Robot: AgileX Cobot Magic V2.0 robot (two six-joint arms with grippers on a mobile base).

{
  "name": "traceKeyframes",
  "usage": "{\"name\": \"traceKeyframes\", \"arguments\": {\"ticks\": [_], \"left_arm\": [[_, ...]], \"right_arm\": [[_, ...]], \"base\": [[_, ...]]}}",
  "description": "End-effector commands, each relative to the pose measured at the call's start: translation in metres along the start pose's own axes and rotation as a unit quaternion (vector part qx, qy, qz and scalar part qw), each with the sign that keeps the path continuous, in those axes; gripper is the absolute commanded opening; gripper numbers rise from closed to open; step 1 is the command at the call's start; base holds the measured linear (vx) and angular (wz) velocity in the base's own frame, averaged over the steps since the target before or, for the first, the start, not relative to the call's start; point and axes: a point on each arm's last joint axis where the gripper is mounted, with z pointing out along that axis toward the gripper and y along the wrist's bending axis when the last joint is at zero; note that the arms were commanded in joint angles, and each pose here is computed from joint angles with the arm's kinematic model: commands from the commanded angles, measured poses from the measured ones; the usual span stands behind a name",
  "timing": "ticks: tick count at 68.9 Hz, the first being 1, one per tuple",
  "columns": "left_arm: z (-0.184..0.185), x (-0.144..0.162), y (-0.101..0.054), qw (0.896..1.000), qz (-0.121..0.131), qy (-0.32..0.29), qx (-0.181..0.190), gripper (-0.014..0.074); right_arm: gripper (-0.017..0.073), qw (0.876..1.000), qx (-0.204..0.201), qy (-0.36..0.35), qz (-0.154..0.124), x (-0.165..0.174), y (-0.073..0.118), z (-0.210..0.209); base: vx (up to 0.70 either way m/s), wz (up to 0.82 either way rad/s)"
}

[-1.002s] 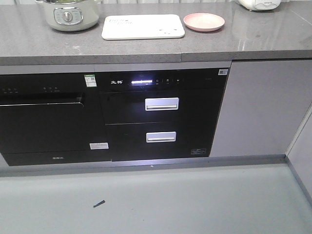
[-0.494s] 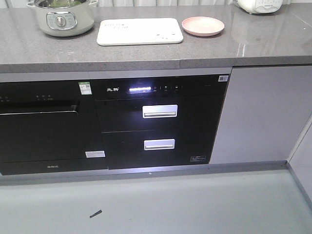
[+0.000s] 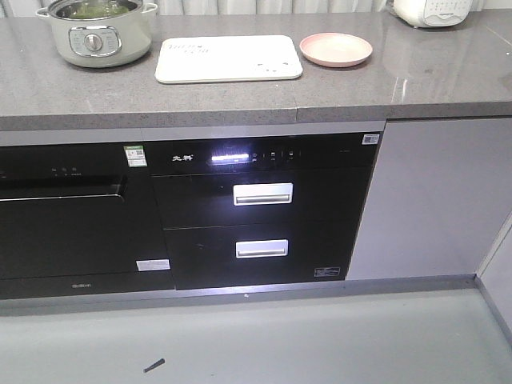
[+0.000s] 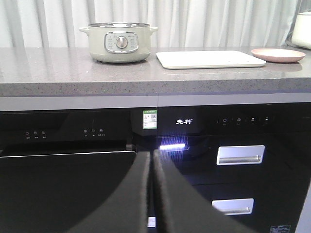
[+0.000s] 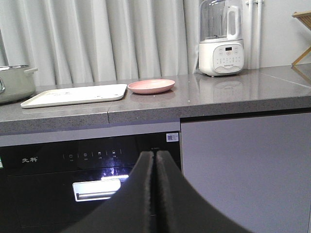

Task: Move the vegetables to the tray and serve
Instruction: 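Drive the base forward toward the counter with the pot and tray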

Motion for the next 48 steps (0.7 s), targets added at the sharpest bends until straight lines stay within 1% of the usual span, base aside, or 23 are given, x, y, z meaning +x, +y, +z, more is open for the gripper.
{"name": "traceKeyframes", "arguments": {"ticks": [1,48], "left_arm": [[0.0003,0.0015,-0.0010,0.999,-0.001,-0.031,0.008,-0.0006],[0.0003,0.0015,-0.0010,0.999,-0.001,-0.031,0.008,-0.0006]], "right_arm": [[-0.0003,0.999,-0.006,-0.034,-0.001,-0.0025,0.0010,-0.0003],[-0.0003,0.999,-0.006,-0.034,-0.001,-0.0025,0.0010,-0.0003]], "base": [[0.09,0.01],[0.09,0.01]]}}
